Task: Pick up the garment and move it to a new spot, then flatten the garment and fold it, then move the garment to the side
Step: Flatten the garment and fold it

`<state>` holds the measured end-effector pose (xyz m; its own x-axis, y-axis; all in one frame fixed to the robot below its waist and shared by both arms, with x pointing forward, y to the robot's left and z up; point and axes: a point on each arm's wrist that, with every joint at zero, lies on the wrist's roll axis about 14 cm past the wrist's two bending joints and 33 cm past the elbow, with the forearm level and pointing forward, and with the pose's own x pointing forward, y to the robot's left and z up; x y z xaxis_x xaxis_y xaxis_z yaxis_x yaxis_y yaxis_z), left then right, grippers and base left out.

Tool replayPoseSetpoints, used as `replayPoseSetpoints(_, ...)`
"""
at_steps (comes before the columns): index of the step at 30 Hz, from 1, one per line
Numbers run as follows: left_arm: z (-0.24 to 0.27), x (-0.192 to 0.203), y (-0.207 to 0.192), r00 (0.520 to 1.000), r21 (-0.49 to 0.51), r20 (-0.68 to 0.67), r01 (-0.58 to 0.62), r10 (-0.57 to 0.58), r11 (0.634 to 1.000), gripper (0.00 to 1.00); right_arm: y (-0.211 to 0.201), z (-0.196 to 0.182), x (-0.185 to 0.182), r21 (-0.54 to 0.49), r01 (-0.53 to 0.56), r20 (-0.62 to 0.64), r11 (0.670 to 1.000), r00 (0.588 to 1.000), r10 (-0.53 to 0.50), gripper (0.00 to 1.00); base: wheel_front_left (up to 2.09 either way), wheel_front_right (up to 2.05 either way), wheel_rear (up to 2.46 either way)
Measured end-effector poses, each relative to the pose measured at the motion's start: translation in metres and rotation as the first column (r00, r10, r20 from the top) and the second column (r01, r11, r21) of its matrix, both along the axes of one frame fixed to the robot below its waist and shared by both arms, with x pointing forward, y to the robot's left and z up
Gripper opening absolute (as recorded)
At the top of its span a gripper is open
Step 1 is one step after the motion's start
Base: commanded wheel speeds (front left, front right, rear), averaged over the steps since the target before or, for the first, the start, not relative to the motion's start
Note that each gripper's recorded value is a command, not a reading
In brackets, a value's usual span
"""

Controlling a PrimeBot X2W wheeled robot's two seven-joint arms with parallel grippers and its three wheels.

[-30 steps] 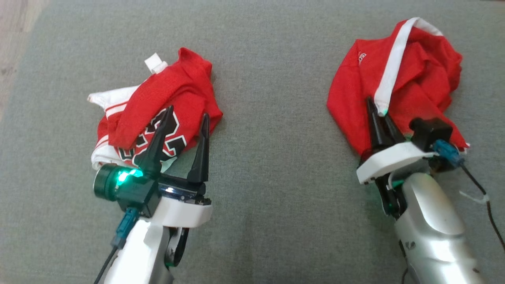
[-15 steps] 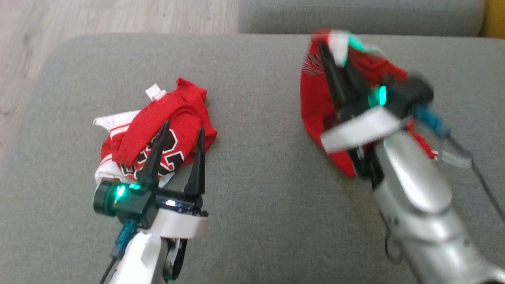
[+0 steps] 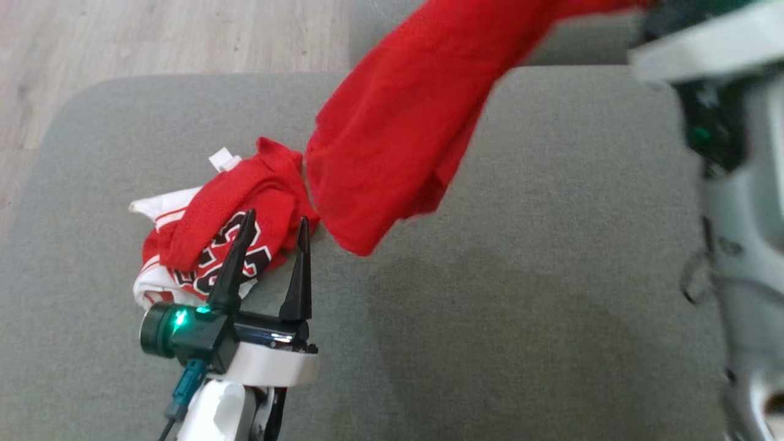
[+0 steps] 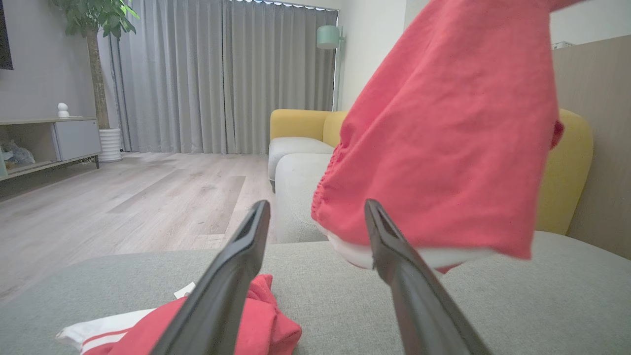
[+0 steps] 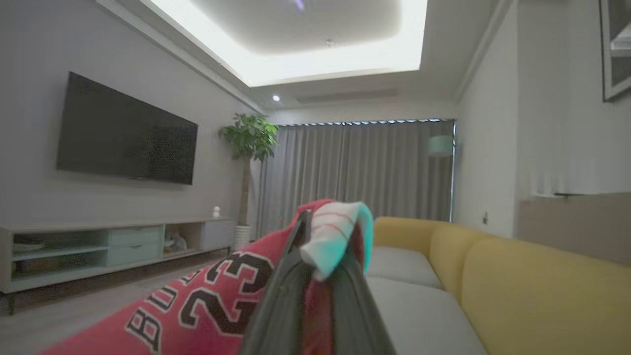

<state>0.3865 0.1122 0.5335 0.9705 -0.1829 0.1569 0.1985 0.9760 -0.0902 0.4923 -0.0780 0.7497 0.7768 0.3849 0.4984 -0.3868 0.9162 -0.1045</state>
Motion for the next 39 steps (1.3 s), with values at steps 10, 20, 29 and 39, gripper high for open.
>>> replayPoseSetpoints(10,-0.018,0.019,-0.012,0.998,0.016,-0.042,0.052,-0.052,0.999,1.00,-0.125,-0.176,0.038,-0.227,0.268,-0.422,0.936,0.839,-0.343,0.00,0.00,0.00,0.00)
replayPoseSetpoints(20,-0.013,0.024,-0.010,0.999,0.023,-0.028,0.047,-0.046,0.999,1.00,-0.127,-0.177,0.071,-0.315,0.271,-0.396,0.910,0.833,-0.386,1.00,0.00,0.00,0.00)
replayPoseSetpoints(29,0.000,0.020,-0.021,0.998,0.014,0.007,0.069,-0.069,0.997,1.00,-0.090,-0.170,0.024,-0.158,0.232,-0.310,0.960,0.911,-0.272,1.00,0.00,0.00,0.00)
replayPoseSetpoints(39,-0.001,0.011,-0.036,0.994,0.003,0.002,0.111,-0.111,0.994,1.00,-0.087,-0.235,-0.067,-0.036,0.283,-0.444,0.958,0.855,-0.269,1.00,0.00,0.00,0.00)
